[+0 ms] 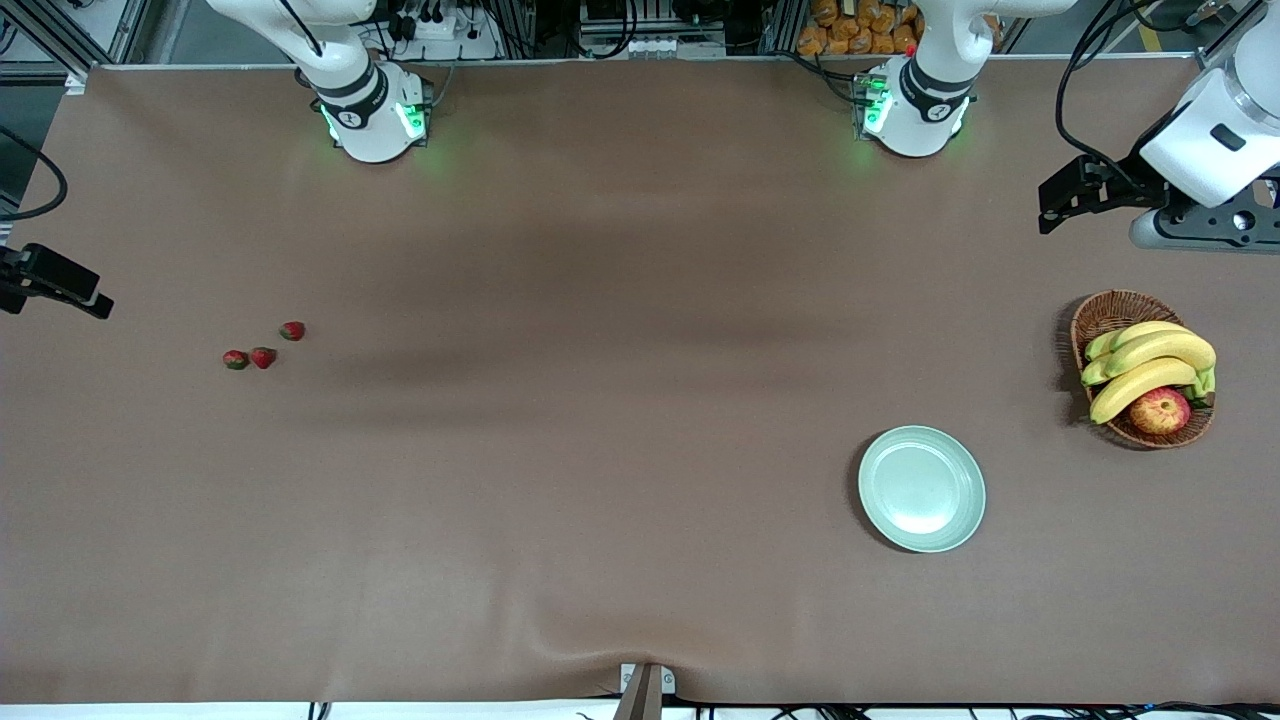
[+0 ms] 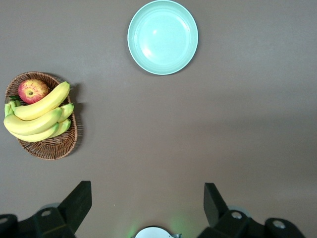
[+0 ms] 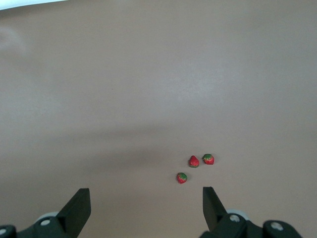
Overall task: Collect all strawberries into plate
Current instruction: 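Reach the right gripper toward the three red strawberries, then lower the right gripper and grasp one strawberry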
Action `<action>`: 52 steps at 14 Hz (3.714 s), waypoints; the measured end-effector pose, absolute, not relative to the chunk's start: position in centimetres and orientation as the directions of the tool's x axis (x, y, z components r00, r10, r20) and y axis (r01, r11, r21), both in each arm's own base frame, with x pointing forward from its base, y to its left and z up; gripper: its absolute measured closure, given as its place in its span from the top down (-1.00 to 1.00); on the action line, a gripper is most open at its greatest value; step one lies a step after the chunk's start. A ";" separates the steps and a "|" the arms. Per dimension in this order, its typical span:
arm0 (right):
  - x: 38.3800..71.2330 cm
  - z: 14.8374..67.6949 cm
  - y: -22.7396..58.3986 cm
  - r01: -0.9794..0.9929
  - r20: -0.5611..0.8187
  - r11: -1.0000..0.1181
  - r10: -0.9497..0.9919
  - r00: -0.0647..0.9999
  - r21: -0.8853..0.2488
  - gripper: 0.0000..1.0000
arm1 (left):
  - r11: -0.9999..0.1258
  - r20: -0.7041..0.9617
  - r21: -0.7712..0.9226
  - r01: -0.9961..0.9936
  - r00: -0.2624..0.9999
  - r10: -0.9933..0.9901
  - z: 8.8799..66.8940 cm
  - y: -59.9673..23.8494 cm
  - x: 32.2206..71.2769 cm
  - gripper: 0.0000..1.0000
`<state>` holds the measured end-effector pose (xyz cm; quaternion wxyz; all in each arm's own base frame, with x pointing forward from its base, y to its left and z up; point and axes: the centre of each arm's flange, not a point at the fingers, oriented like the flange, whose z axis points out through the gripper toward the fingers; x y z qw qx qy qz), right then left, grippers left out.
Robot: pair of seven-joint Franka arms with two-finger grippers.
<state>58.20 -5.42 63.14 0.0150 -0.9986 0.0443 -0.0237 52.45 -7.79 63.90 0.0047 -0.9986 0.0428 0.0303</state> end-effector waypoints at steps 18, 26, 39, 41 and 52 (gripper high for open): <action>61.1 56.2 -7.5 -0.122 -0.050 -0.992 -0.121 0.991 -0.027 1.00 | -0.997 -0.092 -0.008 -0.077 0.993 -0.076 63.2 -7.3 53.1 1.00; 61.1 46.6 -13.8 -0.222 -0.190 -0.975 -0.214 0.958 -0.023 1.00 | -0.998 -0.116 -0.009 -0.067 0.991 -0.066 61.9 -6.9 53.7 1.00; 55.8 31.6 -20.6 -0.215 -0.139 -0.976 -0.210 0.968 -0.021 1.00 | -0.998 -0.122 -0.010 -0.069 0.990 -0.067 61.6 -7.2 53.7 1.00; 55.3 30.3 -21.2 -0.222 -0.140 -0.975 -0.217 0.966 -0.021 1.00 | -0.998 -0.123 -0.010 -0.069 0.990 -0.067 61.6 -7.2 53.7 1.00; 52.2 21.5 -22.3 -0.245 -0.154 -0.969 -0.239 0.959 -0.017 0.44 | -0.997 -0.127 -0.010 -0.070 0.989 -0.068 61.4 -7.2 53.7 1.00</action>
